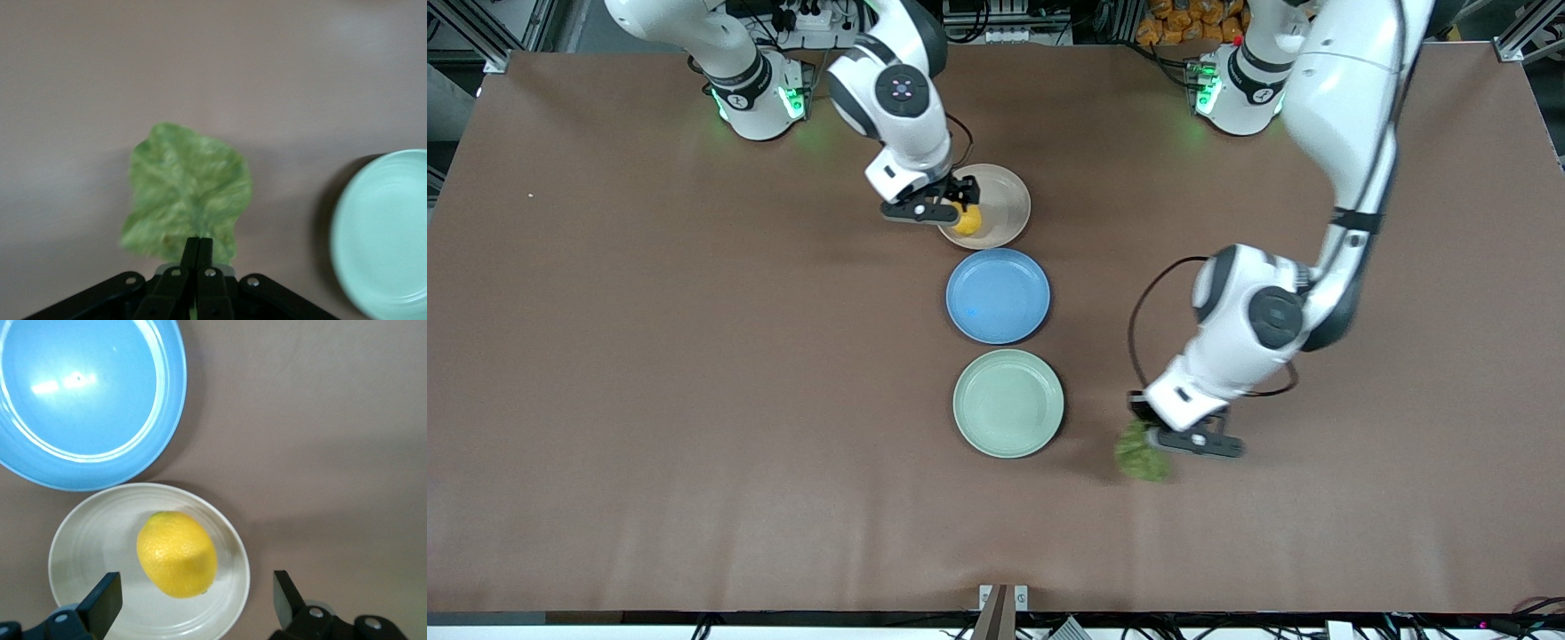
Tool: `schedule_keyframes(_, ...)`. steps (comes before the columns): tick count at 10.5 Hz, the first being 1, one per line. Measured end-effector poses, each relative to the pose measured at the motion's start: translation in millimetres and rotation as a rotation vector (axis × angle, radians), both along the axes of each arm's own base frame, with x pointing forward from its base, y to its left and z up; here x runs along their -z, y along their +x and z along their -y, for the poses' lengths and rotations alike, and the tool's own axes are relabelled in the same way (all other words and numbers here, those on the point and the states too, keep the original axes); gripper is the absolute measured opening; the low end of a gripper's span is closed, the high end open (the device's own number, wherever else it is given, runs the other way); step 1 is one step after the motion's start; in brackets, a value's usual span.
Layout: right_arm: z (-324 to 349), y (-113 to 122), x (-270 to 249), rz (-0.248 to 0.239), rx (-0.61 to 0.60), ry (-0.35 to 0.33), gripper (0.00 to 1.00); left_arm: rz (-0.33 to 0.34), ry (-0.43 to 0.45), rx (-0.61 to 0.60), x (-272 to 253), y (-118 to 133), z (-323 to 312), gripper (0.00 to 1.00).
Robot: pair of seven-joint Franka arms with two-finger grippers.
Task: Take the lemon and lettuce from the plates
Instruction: 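Lift the lettuce off the plate with the left gripper while the right grasps lemon, then set the lettuce on the table with the left gripper while the right lifts lemon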
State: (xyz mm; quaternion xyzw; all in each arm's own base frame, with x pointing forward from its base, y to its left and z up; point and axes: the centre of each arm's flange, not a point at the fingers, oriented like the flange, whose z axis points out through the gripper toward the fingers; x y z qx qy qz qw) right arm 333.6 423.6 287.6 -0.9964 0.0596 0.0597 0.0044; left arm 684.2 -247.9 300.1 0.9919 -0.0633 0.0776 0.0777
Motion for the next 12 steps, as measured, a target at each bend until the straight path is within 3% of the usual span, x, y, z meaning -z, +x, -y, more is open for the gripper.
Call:
schedule_keyframes(3,-15.8,-19.2,45.7,-0.015,-0.028,-0.016,1.0,-0.057,0.032,-0.026,12.9,17.5,-97.9,0.02)
schedule_keyframes(5,-19.8,-23.8,64.0,-0.015,-0.03,-0.017,1.0,-0.112,0.045,-0.042,42.5,13.7,-156.9,0.02)
schedule_keyframes(8,-20.0,-21.9,72.1,-0.008,-0.025,-0.011,1.0,-0.207,0.054,-0.059,86.9,-10.1,-177.8,0.02)
schedule_keyframes(11,-25.6,-27.8,90.3,0.002,-0.011,-0.001,1.0,-0.245,0.057,-0.066,102.7,-22.0,-183.6,0.06)
schedule_keyframes(12,-28.2,-31.1,92.4,0.004,-0.011,0.001,0.95,-0.252,0.058,-0.071,105.2,-24.0,-185.4,0.08)
